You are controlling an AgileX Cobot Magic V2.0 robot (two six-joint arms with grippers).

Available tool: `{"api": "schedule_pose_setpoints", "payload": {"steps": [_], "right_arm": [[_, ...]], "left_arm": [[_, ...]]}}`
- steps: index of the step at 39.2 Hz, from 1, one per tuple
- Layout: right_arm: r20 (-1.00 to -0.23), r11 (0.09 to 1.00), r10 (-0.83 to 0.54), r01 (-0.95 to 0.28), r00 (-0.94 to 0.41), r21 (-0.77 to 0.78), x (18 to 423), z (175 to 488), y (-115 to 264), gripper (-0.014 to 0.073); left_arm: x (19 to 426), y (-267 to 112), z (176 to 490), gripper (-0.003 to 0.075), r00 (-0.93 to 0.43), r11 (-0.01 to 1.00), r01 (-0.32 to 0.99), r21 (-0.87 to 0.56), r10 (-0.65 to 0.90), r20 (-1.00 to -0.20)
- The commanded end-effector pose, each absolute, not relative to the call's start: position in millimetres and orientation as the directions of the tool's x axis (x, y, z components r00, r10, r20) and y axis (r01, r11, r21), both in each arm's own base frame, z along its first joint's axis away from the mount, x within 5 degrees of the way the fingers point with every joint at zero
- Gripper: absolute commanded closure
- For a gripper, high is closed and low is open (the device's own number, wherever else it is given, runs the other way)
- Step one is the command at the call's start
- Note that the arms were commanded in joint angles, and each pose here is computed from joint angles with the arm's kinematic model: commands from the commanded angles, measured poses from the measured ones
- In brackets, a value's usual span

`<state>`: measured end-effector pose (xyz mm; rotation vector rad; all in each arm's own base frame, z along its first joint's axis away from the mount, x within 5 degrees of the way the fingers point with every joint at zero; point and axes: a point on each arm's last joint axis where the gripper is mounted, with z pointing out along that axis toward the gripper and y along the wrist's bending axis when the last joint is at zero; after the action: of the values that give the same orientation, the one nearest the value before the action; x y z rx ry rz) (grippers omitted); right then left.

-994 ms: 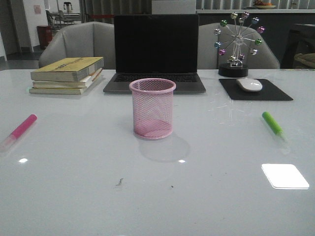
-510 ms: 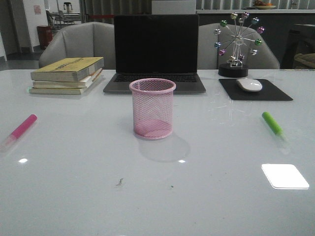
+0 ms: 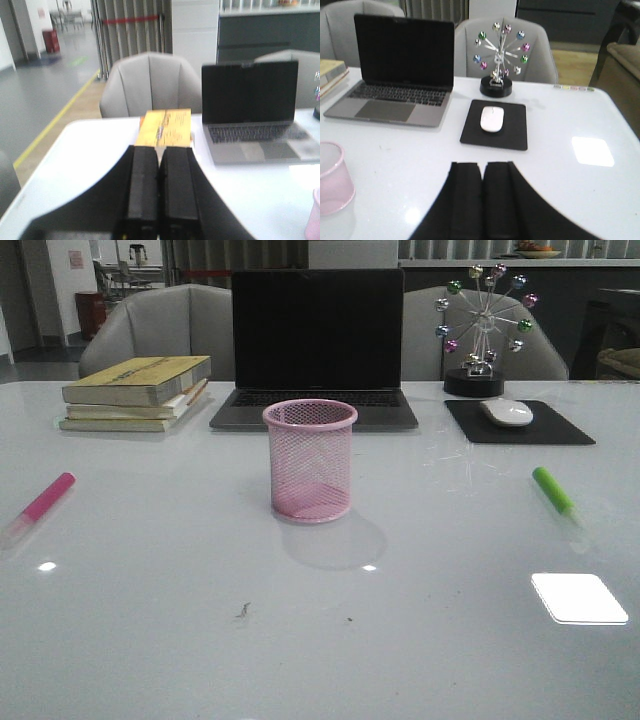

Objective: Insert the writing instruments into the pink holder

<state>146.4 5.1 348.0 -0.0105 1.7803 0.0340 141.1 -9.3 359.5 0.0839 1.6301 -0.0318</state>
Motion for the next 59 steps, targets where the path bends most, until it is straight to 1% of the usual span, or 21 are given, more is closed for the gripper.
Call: {"api": "schedule_pose_setpoints", "payload": {"steps": [1, 10, 13, 16, 19, 20, 22, 24, 25, 29, 32, 39, 42, 44, 47, 49, 54, 59], "right_arm": [[-0.99, 0.999, -0.004, -0.032, -0.141, 0.001, 158.7, 360.1, 5.9, 0.0536], [-0.982, 1.0, -0.006, -0.032, -0.19, 0.0, 170.1, 351.9, 6.3, 0.0536], [-0.98, 1.0, -0.006, -0.031, -0.2, 0.0, 170.8, 350.8, 6.3, 0.0536], [-0.979, 1.0, -0.006, -0.031, -0.204, 0.0, 170.7, 350.4, 6.3, 0.0533], [-0.977, 1.0, -0.007, -0.03, -0.212, 0.0, 170.5, 349.7, 6.2, 0.0498], [-0.977, 1.0, -0.007, -0.03, -0.215, 0.0, 170.5, 349.4, 6.2, 0.048], [-0.975, 1.0, -0.007, -0.03, -0.222, 0.0, 170.3, 348.7, 6.2, 0.0424], [-0.973, 1.0, -0.007, -0.029, -0.231, 0.0, 170.1, 347.9, 6.1, 0.0343], [-0.971, 1.0, -0.007, -0.028, -0.239, -0.001, 170.0, 347.2, 6.1, 0.0309], [-0.966, 1.0, -0.01, -0.027, -0.259, -0.003, 169.5, 345.4, 5.9, 0.0142], [-0.964, 1.0, -0.01, -0.027, -0.264, -0.003, 169.4, 344.9, 5.8, 0.0082], [-0.962, 1.0, -0.01, -0.026, -0.271, -0.003, 169.2, 344.3, 5.8, 0.0075], [-0.953, 1.0, -0.011, -0.024, -0.304, -0.004, 168.6, 341.2, 5.6, 0.0078], [-0.932, 1.0, -0.012, -0.021, -0.363, -0.005, 169.9, 335.5, 5.3, 0.0082], [-0.857, 1.0, -0.016, -0.015, -0.515, -0.01, 179.7, 316.2, 5.1, 0.0089], [-0.82, 1.0, -0.018, -0.015, -0.572, -0.012, 188.8, 305.4, 5.4, 0.0089], [-0.745, 1.0, -0.019, -0.016, -0.667, -0.011, 217.3, 282.0, 6.9, 0.0089], [-0.705, 1.0, -0.02, -0.016, -0.709, -0.012, 245.4, 274.6, 8.1, 0.0089]], "left_arm": [[154.6, -8.7, 370.1, 0.0628, -0.004, 0.998, 0.059, 0.027, 0.027, -1.0], [173.9, -10.1, 354.7, 0.0626, -0.107, 0.998, 0.065, 0.026, 0.032, -0.994], [176.9, -10.5, 350.3, 0.0598, -0.142, 0.997, 0.069, 0.025, 0.034, -0.989], [177.7, -10.8, 347.5, 0.053, -0.167, 0.997, 0.073, 0.024, 0.036, -0.985], [178.7, -11.1, 345.6, 0.0396, -0.184, 0.997, 0.075, 0.02, 0.034, -0.982], [178.7, -11.1, 345.5, 0.0374, -0.184, 0.997, 0.075, 0.019, 0.032, -0.982], [179.1, -11.2, 345.3, 0.0295, -0.186, 0.997, 0.074, 0.01, 0.023, -0.982], [179.1, -11.3, 345.3, 0.0253, -0.187, 0.997, 0.073, 0.0, 0.014, -0.982], [179.0, -11.4, 345.1, 0.0246, -0.189, 0.997, 0.073, -0.003, 0.011, -0.982], [179.0, -11.4, 344.9, 0.0251, -0.192, 0.997, 0.074, -0.003, 0.011, -0.981], [178.9, -11.5, 344.2, 0.0251, -0.199, 0.997, 0.075, -0.003, 0.012, -0.98], [178.5, -11.8, 342.6, 0.0252, -0.217, 0.997, 0.078, -0.004, 0.013, -0.976], [178.5, -11.8, 342.6, 0.0252, -0.217, 0.997, 0.078, -0.004, 0.013, -0.976], [178.5, -11.8, 342.6, 0.0252, -0.217, 0.997, 0.078, -0.004, 0.013, -0.976], [178.5, -11.8, 342.6, 0.0252, -0.217, 0.997, 0.078, -0.008, 0.009, -0.976], [178.5, -11.9, 342.6, 0.0252, -0.217, 0.997, 0.077, -0.014, 0.003, -0.976], [178.5, -12.0, 342.6, 0.0252, -0.217, 0.997, 0.077, -0.018, -0.001, -0.976], [179.0, -12.0, 342.3, 0.0252, -0.219, 0.997, 0.077, -0.018, -0.001, -0.976]]}}
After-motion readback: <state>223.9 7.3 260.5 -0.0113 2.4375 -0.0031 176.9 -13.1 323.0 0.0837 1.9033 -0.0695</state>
